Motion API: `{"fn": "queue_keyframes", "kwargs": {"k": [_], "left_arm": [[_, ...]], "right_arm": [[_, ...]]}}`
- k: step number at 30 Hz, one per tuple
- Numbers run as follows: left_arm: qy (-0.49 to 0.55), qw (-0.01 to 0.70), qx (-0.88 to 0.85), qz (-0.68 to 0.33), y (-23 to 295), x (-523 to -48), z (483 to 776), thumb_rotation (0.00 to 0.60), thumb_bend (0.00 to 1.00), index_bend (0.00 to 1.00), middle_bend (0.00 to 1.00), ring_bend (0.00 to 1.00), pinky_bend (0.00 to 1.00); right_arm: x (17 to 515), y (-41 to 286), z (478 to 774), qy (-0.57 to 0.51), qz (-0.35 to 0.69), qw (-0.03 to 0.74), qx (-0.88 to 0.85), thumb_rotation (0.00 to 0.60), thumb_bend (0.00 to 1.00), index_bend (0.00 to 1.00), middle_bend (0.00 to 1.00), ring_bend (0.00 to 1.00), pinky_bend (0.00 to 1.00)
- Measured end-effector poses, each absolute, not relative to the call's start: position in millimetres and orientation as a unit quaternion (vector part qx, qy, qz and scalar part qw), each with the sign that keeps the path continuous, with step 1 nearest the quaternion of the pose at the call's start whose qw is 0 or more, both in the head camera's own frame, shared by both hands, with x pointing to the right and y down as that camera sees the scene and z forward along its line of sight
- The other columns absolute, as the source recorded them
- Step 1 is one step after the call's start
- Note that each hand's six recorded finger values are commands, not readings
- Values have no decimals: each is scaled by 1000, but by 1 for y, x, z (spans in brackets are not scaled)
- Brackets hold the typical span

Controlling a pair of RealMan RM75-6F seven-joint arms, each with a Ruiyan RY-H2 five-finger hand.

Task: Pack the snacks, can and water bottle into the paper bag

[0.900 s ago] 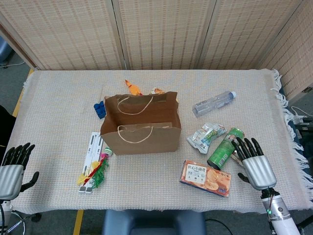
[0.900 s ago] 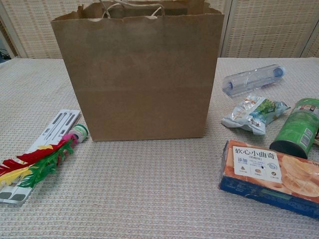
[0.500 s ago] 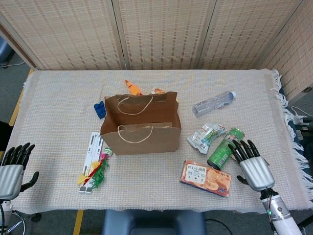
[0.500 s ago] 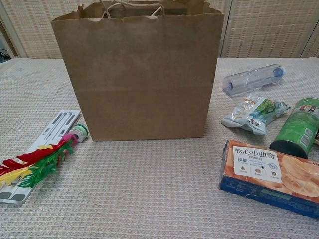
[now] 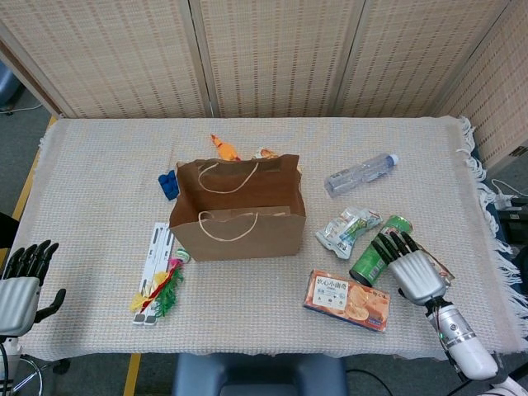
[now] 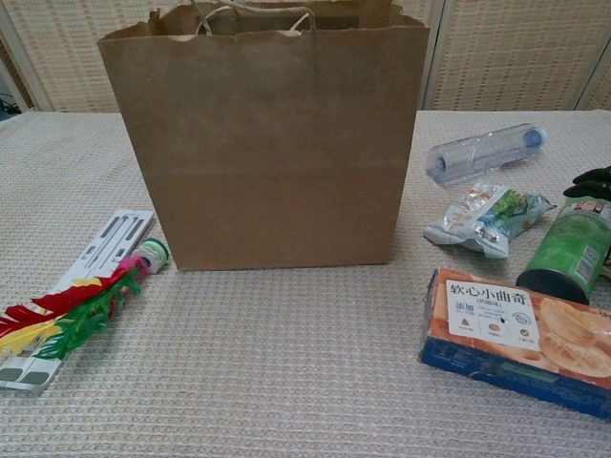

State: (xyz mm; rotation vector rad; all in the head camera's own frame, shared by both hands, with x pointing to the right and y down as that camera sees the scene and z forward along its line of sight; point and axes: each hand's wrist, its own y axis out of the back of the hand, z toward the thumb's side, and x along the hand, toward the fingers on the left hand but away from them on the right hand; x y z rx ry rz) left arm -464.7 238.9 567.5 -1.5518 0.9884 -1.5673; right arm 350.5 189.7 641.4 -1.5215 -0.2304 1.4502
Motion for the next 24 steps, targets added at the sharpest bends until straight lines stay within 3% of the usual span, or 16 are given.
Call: {"fn": "queue_keyframes", "kwargs": {"k": [9, 15, 21, 24], "left_arm": [[383, 354, -601, -606, 239, -465, 567, 600, 369, 0, 0, 0, 0], [382, 353, -604, -605, 238, -465, 568, 600, 370, 0, 0, 0, 0], [380, 352, -605, -605, 238, -465, 568, 600, 369, 0, 0, 0, 0], [380, 352, -605, -605, 238, -465, 568, 600, 368, 0, 0, 0, 0]], "right_arm": [[339, 170, 662, -67, 609, 491, -619, 600, 69, 3, 6, 0, 109], [317, 168, 686, -38, 610, 488, -623, 600, 76, 88, 76, 22, 143], [307, 171, 700, -10, 612, 494, -618, 600, 118, 205, 187, 137, 213], [305, 172, 705, -4, 614, 492, -617, 600, 156, 364, 318, 280, 340]]}}
